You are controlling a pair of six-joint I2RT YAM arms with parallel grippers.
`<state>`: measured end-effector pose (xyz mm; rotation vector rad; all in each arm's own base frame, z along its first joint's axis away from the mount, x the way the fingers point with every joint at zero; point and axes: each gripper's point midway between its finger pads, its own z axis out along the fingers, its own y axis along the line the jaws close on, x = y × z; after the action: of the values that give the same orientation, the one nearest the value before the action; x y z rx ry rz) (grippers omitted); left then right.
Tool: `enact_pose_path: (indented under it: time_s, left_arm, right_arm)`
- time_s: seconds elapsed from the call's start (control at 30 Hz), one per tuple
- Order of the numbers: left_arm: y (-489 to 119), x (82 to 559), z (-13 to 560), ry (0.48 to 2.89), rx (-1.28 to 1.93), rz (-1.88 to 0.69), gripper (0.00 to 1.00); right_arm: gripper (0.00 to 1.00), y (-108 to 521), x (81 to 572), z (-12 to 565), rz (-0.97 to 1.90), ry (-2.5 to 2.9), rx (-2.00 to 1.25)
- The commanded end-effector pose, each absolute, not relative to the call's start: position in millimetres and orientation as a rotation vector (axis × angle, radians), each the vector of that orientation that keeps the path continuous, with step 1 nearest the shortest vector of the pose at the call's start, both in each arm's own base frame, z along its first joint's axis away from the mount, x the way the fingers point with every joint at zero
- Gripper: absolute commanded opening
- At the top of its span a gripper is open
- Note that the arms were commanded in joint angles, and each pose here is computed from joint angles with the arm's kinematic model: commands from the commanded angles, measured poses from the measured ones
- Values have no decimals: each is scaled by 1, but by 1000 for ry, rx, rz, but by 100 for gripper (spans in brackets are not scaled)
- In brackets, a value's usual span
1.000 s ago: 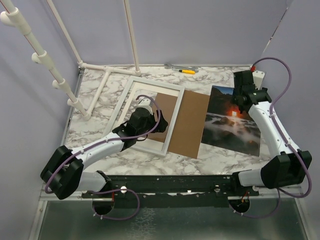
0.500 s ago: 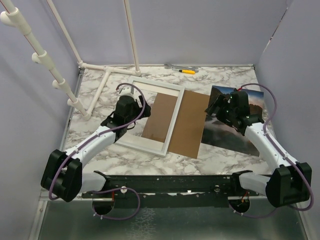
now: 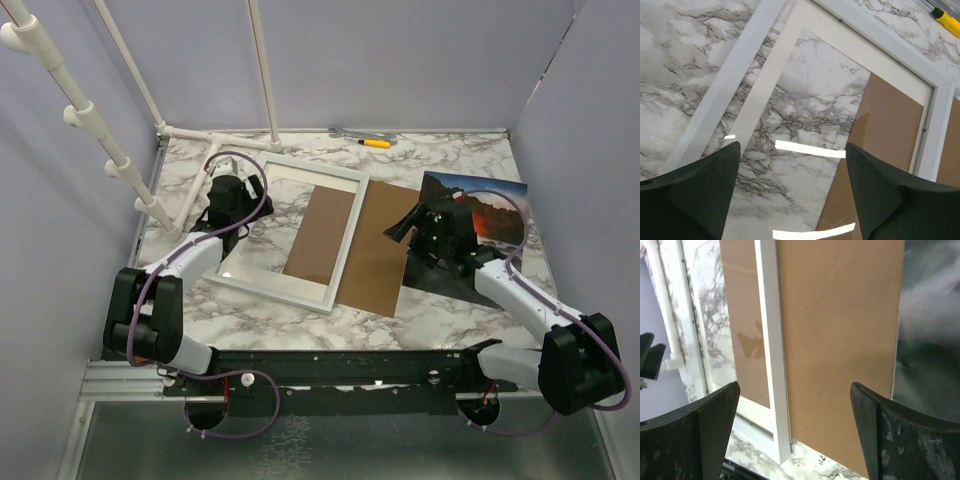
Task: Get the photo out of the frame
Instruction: Adjust the photo frame item on the photo frame.
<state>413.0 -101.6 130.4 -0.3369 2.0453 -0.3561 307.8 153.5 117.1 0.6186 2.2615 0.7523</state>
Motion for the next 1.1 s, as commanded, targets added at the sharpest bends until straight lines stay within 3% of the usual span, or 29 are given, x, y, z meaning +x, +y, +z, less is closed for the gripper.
enact_pose_path:
  time_s: [0.0, 0.13, 0.6, 1.07]
  left_arm:
    - [-86, 435, 141, 2001, -296, -348, 88]
    - [-67, 444, 130, 2030, -326, -356, 99]
    - [-58, 472, 79, 2187, -141, -394, 98]
    - [-57, 469, 36, 2328, -138, -395, 97]
  right_arm:
    - [96, 167, 301, 112, 800, 2248, 655]
    - [96, 166, 288, 100, 803, 2254, 701]
    - [96, 159, 264, 69, 750, 2354, 672]
    - [96, 164, 257, 44, 754, 2436, 713]
